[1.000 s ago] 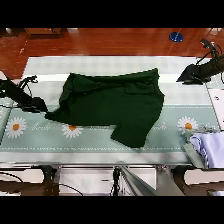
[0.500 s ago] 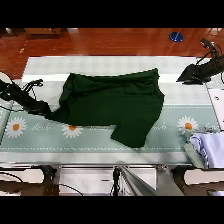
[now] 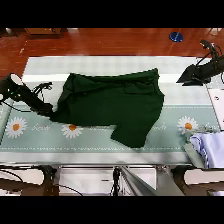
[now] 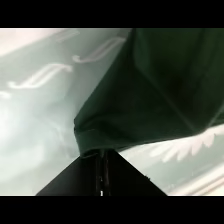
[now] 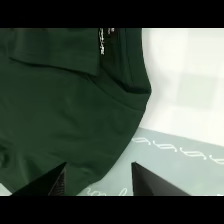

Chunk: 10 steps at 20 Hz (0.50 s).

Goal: Fold the shirts.

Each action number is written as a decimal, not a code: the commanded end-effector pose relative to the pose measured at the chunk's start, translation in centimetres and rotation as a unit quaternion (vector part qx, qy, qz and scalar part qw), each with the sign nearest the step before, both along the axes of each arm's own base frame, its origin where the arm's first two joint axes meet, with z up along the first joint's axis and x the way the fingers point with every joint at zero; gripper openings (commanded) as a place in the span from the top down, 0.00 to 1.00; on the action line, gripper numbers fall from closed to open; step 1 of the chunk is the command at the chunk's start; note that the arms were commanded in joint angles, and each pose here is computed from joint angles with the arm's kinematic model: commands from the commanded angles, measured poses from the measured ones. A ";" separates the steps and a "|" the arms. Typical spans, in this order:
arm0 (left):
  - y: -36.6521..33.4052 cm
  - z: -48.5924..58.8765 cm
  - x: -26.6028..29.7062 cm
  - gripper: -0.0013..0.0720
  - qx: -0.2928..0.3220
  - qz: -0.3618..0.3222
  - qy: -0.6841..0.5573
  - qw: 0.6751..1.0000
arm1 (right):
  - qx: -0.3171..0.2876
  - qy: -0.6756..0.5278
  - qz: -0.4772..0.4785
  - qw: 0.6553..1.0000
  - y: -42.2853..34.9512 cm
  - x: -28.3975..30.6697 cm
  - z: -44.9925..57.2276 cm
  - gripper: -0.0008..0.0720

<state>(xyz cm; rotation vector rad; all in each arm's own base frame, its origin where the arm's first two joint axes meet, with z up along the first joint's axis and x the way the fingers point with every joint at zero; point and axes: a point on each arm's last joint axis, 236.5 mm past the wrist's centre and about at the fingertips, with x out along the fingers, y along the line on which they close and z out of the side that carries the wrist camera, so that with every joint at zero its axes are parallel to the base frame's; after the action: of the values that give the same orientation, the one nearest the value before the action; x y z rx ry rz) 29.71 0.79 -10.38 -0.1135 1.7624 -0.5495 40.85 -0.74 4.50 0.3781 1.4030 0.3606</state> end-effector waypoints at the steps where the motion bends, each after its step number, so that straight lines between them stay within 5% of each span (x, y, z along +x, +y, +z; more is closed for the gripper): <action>1: 0.1 0.4 -0.6 0.96 0.000 -0.004 0.011 1.000 | 0.014 0.039 0.016 0.999 -0.5 -2.4 -0.2 0.30; 5: 0.4 1.0 0.1 0.96 -0.004 0.012 -0.010 1.000 | 0.076 0.087 -0.031 0.993 -0.2 -6.1 -3.0 0.30; 10: -0.3 1.3 0.4 0.96 -0.017 0.025 -0.011 0.999 | 0.044 0.108 -0.089 0.989 1.6 -11.0 -10.9 0.30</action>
<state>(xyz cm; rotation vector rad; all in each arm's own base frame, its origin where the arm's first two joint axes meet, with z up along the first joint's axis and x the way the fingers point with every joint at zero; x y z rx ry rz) 29.81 1.02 -9.36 -0.1424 1.7385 -0.5395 32.11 0.12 -2.28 0.6055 1.5640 0.3257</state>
